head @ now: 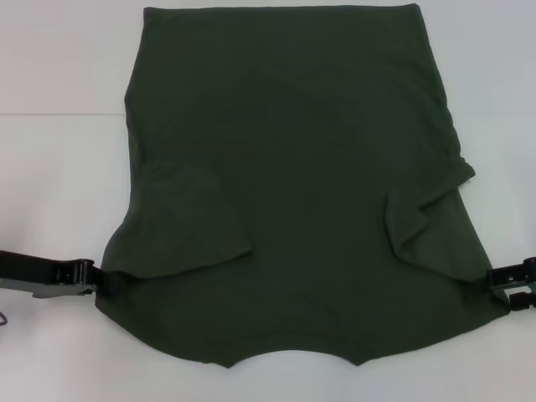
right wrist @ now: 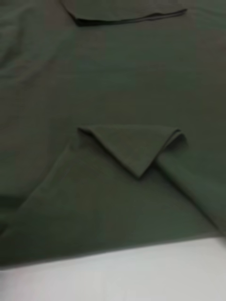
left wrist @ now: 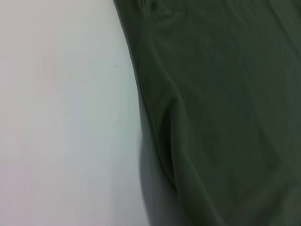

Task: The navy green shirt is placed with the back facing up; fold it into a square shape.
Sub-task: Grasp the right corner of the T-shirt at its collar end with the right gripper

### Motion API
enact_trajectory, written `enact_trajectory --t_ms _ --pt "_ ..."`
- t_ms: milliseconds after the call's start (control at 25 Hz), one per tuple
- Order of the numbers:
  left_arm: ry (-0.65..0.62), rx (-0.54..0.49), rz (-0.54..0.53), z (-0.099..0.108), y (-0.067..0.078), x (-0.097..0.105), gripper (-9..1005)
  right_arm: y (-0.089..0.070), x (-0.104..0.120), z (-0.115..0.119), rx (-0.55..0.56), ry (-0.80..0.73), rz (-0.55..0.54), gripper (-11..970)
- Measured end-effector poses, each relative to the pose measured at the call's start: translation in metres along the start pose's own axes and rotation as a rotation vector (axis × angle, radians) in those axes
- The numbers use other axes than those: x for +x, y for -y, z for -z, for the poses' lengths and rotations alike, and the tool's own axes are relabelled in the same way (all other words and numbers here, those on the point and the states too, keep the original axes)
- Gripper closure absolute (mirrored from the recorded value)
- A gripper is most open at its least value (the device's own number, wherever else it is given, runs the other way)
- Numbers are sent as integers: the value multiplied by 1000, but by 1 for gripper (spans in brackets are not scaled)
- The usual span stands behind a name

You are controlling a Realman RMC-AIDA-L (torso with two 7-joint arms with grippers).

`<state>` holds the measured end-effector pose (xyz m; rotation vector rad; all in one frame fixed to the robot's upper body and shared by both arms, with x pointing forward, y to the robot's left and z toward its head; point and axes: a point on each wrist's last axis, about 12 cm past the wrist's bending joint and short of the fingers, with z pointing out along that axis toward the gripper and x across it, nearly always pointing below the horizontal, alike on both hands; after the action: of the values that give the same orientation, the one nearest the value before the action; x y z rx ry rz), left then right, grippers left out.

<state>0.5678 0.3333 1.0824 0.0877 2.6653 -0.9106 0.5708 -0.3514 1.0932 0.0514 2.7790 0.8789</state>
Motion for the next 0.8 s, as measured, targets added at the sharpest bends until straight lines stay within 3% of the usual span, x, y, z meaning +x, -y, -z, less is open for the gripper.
enact_trajectory --t_ms 440,800 --pt "-1 1 3 0 -1 1 958 -6 -1 -5 -3 -15 18 118" --pt "0 3 4 -1 0 2 958 2 -1 2 16 3 6 124"
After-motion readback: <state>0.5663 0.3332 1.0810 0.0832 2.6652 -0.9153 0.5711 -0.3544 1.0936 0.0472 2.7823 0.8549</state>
